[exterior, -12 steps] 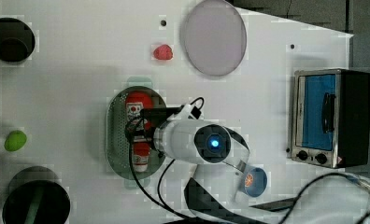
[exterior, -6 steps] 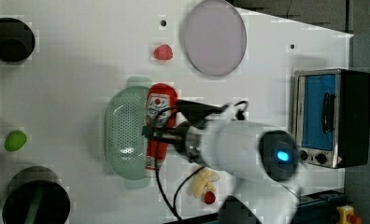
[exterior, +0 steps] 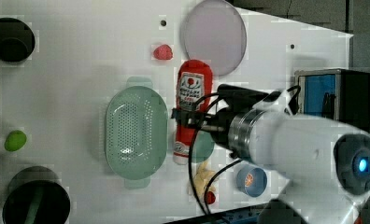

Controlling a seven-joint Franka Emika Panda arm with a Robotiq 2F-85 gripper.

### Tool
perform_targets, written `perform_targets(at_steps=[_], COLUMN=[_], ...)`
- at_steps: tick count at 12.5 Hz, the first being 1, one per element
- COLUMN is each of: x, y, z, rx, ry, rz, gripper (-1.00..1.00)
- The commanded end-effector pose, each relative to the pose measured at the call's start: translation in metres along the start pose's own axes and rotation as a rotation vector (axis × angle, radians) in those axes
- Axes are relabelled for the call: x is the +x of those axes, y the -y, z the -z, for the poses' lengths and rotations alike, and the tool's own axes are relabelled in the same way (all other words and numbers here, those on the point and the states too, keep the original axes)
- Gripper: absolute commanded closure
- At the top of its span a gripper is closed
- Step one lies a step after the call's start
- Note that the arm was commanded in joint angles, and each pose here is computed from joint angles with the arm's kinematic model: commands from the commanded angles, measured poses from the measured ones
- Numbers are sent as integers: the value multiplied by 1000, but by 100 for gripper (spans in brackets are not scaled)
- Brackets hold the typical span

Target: Pick ketchup from strainer and place it on the table

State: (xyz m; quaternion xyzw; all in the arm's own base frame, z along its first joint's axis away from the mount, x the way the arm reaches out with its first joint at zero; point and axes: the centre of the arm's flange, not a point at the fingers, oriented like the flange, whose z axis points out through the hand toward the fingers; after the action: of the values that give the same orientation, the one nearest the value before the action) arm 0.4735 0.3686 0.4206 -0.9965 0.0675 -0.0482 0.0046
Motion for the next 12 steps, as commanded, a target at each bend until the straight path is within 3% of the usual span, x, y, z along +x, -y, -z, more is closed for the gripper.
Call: perform_targets(at_steps=[1, 3, 6, 12], x=[93, 126, 154, 158], y=[-120, -172, -245, -349], z=[-28, -29, -37, -66], rx=[-54, -55, -82, -119], ry=[36, 12, 12, 45], rz=[-111, -200, -274, -155], gripper=[-21, -21, -21, -21])
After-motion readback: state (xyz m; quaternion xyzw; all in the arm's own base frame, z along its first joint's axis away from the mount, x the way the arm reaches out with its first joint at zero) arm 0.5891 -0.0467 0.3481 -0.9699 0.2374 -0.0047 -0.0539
